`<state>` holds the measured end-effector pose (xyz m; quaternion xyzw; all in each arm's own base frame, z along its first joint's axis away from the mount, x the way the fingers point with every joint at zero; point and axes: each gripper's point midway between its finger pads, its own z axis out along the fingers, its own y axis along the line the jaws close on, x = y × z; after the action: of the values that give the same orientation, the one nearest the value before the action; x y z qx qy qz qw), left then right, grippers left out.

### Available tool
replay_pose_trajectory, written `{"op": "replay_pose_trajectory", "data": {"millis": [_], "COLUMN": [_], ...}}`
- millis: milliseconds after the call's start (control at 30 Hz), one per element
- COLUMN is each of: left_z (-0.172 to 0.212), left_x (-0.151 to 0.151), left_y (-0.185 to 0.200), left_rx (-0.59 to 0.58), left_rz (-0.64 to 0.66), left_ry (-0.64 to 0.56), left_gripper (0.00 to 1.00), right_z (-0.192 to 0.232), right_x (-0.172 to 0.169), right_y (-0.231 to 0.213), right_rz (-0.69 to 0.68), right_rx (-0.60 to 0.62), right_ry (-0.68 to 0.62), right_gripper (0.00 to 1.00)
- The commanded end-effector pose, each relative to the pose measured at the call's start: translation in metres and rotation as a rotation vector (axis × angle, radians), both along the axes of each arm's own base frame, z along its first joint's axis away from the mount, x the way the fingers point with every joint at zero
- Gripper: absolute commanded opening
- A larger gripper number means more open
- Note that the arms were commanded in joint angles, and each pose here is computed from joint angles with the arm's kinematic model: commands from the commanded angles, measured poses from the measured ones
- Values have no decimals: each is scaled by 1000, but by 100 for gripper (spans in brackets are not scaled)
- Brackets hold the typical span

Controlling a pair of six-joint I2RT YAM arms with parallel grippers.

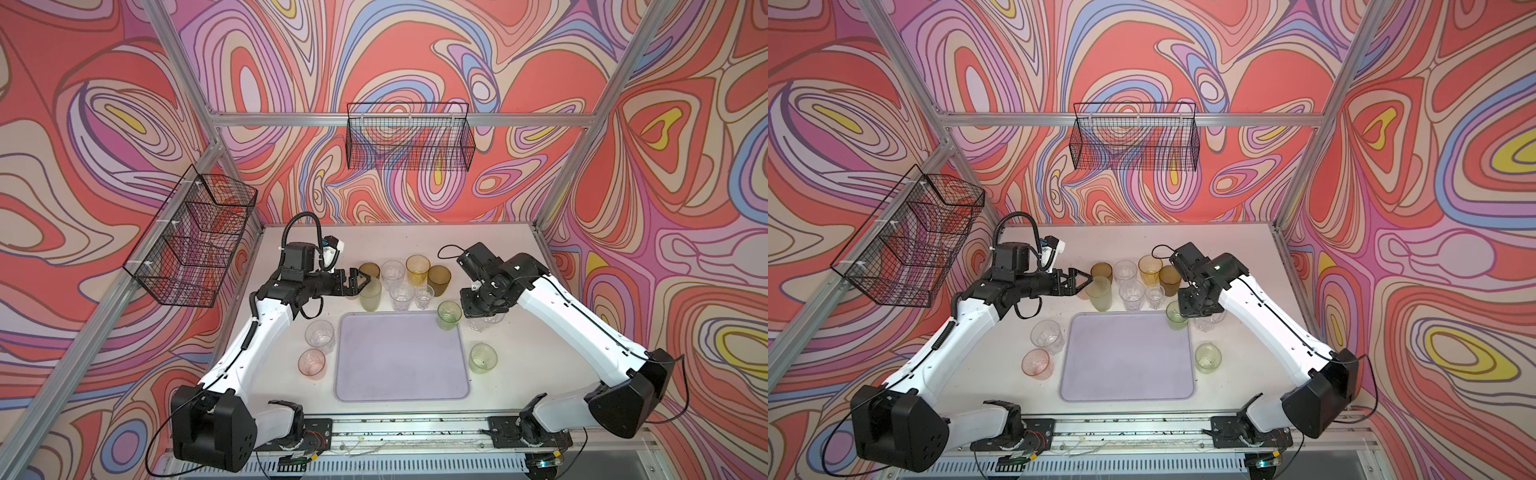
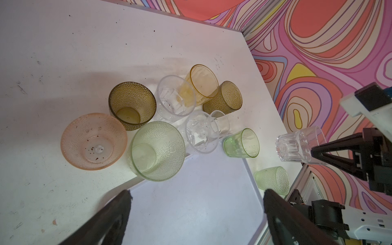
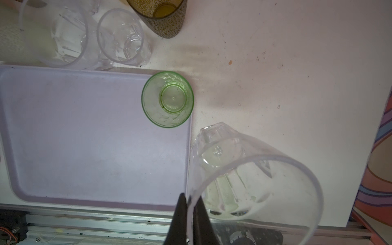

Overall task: Place the glasses into the tray
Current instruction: 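Carry the held clear cup over the lavender tray with the right gripper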

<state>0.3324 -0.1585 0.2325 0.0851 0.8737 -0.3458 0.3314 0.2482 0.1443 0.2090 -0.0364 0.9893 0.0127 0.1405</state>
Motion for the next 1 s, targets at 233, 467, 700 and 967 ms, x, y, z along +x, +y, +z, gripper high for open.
{"op": "replay_pose_trajectory", "data": {"millis": [233,467,700,967], "left_z": [6,6,6,5], "left_x": [3,2,2,2], "left_y": [-3,-3,-3,-3], "left_rx": [-11,-7,-7,-5], "left_rz": [-14,-11,-11,-12], "left_ry": [-24,-25,-24,-24], "left_gripper": [100,100,100,100], "right_z": [0,-12,-31,-54], "right_x": [-15,-23,-28,-29], "right_y": [39,62,75,81], "right_rz": [53,94,114,116], "right_rx": [-15,-9,-6,-9], "right_ry": [11,24,46,61], "right_gripper": [0,0,0,0]}}
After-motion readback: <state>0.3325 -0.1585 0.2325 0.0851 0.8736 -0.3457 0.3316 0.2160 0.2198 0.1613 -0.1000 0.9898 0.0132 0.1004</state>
